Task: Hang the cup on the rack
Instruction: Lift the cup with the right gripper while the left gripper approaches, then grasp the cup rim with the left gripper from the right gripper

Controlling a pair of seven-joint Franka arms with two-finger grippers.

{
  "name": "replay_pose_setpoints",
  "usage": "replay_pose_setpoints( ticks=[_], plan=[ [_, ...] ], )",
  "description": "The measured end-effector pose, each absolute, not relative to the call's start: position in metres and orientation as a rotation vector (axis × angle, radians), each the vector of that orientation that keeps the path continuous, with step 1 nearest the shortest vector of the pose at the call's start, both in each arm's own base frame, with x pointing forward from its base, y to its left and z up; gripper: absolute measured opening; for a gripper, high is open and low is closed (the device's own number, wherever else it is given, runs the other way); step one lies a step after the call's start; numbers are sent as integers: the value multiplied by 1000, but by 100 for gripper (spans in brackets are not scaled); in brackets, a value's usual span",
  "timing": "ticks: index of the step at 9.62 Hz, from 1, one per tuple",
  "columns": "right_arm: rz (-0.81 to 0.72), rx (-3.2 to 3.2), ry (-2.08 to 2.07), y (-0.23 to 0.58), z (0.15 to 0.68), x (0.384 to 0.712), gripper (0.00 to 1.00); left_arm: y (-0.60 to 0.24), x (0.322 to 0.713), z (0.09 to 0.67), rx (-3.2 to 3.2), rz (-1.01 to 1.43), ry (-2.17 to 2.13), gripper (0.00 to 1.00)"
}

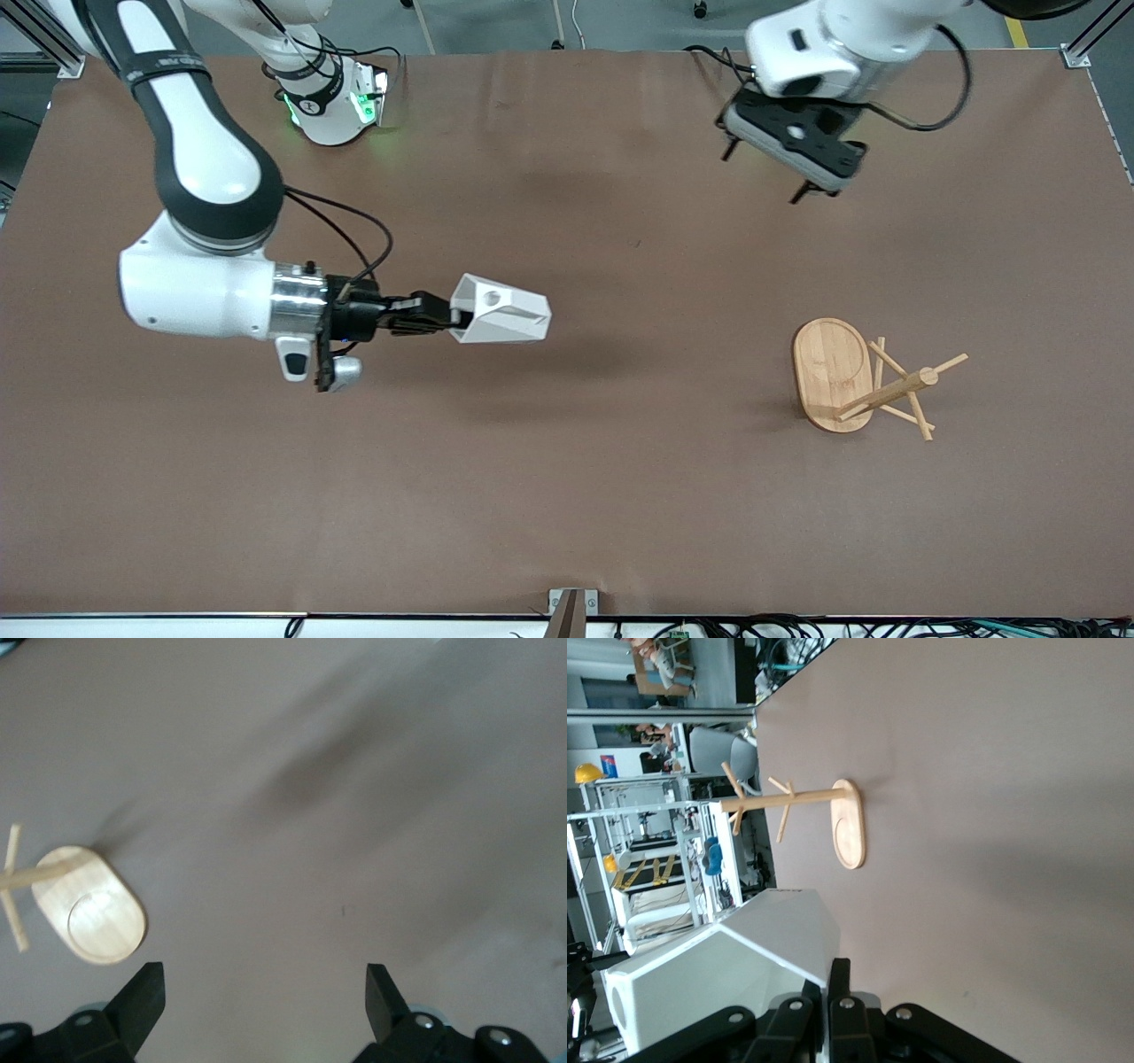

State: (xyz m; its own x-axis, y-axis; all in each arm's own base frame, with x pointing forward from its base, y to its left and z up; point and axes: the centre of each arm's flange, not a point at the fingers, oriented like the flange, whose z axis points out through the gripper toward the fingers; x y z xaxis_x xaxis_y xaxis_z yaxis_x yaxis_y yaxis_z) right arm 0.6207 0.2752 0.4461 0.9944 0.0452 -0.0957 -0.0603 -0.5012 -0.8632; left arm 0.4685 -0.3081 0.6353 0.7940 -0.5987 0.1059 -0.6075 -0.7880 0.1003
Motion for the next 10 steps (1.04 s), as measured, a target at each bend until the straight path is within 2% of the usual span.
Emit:
replay_pose_setpoints(
  ticks=[4, 6, 10],
  plan=[
    [185, -2051, -81, 322, 457, 596, 4, -398, 454, 595, 2681, 184, -1183, 100],
    [211, -2032, -138, 340, 462, 583, 4, -404, 464, 583, 2598, 215, -1324, 100],
    [222, -1991, -314, 346, 459, 573, 4, -418, 458, 584, 2493, 276, -1490, 100]
  ],
)
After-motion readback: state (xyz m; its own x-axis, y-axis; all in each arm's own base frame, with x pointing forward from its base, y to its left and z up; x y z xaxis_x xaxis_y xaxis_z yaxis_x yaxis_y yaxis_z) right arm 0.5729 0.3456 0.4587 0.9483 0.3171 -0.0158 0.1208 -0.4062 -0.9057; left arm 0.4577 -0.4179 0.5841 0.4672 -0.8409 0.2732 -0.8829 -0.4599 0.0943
